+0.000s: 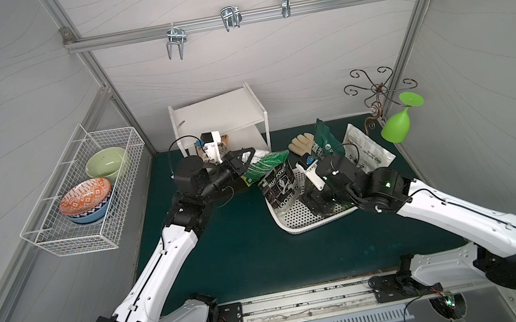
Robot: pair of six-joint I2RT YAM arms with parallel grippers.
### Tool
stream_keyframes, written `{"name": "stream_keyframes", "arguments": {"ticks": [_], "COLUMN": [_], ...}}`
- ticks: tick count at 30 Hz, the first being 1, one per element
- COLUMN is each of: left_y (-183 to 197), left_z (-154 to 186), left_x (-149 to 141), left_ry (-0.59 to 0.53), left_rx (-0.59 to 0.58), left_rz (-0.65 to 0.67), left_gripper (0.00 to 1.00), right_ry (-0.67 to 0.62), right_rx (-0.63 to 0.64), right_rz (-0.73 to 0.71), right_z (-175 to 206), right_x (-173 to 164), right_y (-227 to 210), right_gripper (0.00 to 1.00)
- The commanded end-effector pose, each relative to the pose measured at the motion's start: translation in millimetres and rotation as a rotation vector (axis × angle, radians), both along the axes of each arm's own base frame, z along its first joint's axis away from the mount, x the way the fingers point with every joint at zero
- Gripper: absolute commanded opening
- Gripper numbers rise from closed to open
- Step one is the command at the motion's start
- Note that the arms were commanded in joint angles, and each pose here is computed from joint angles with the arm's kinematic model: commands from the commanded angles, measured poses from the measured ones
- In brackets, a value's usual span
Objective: Take down the fertilizer bag from the shelf
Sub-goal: Pick up the fertilizer bag from the shelf, then place the fertilizer bag in the storage box.
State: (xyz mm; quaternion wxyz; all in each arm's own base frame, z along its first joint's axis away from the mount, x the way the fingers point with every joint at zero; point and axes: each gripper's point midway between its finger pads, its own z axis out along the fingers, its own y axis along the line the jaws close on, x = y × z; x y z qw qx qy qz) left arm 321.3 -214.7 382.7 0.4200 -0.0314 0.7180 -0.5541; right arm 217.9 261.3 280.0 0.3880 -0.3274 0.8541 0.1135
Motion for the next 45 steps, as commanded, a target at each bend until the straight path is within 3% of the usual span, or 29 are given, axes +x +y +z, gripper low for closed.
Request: {"name": "stream_keyframes", "arguments": {"ticks": [1,8,15,24,38,45], "left_y": [0.9,-24.4,-50.1,-48.6,-79.3,-91.8], "left_z": [112.0,123.5,126.4,118.5,89.9,43.6], "left_x": [-41.7,-64.4,-78.5,-70.2,-63.2,-47.4], "left_ry": [-0.33,-0.353,-0.362,-0.356,-0.205,-0.066], "left_rx": [-0.164,-0.192,-0.205,-0.18,-0.286,-0.297], "left_rz": [-0.045,-0.115,-0.187,-0.142,-0.218,-0.211], "left_gripper": [0.0,0.0,0.0,0.0,0.0,0.0], "right_ry": [-0.069,-0.143,-0.112,-0.078,-0.079,-0.091], "right_rx": [0.025,0.064,0.09,0.093,0.1,0.083], "right_rz": [-0.087,-0.191,-0.221,-0.189,-0.186,-0.194], "right_z": [15.8,31.0,25.5,18.7,18.2,17.9], "right_x": [7.2,12.3,12.2,11.2,9.5,10.6], "right_y": [-18.6,-46.7,-58.1,-49.5,-50.7,-55.2], "right_gripper": [0.87,0.92,0.95,0.95,0.95,0.95]}}
